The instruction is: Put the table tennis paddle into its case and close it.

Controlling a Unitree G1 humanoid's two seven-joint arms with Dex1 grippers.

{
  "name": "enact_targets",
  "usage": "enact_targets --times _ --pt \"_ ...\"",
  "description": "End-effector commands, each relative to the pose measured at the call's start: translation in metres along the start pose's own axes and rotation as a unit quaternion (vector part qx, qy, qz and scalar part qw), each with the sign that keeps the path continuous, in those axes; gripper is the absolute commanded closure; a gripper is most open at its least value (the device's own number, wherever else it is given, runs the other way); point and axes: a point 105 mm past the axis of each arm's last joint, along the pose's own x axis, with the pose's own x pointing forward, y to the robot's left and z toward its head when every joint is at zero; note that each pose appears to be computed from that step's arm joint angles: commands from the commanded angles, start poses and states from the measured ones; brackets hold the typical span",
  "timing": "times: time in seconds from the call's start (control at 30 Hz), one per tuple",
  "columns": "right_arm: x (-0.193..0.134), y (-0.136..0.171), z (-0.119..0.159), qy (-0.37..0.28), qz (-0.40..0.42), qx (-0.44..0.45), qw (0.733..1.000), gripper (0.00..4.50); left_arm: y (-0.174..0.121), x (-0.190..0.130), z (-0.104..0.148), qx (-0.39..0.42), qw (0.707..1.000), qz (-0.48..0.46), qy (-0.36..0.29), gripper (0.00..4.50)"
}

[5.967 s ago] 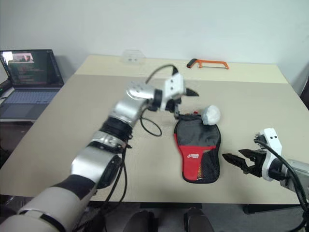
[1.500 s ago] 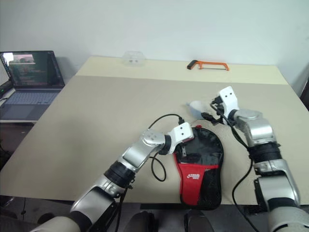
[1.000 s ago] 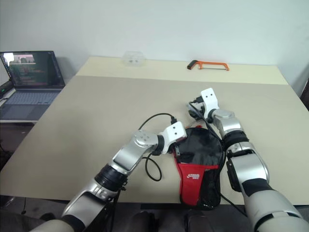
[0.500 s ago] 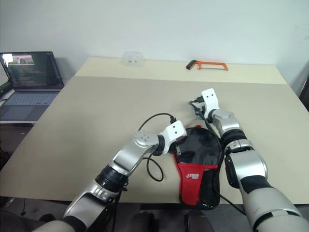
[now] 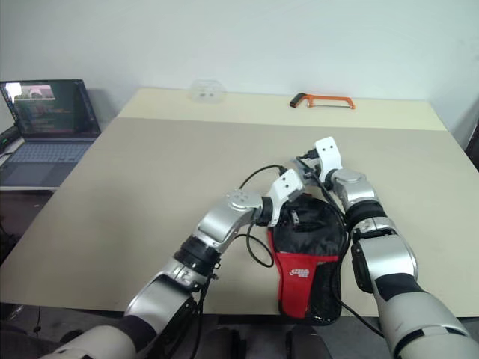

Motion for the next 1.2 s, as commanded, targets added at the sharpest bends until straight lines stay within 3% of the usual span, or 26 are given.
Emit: enact_targets --times 0.03,0.2,0.83,1.0,1.2 --pt "-0.006 -0.009 0.016 -0.023 -0.01 -0.002 1.0 3.85 -0.013 0.006 -0.039 -0.004 0.998 -0.024 0.059 0.0" --pt "-0.01 -0.017 0.023 -0.031 -0.024 -0.005 0.999 3.85 -0.019 0.004 -0.055 -0.018 0.997 -0.03 0.074 0.0" --pt "-0.042 -0.088 0.013 -0.014 -0.15 0.008 0.989 3.86 -0.028 0.001 -0.06 -0.015 0.997 -0.034 0.072 0.0" --pt "-0.076 -0.128 -0.01 0.001 -0.185 0.03 0.982 3.86 -0.032 0.005 -0.062 -0.01 0.997 -0.039 0.071 0.0" --pt "-0.109 -0.14 -0.029 0.023 -0.164 0.016 0.986 3.86 -0.034 0.01 -0.059 -0.001 0.997 -0.045 0.068 0.0"
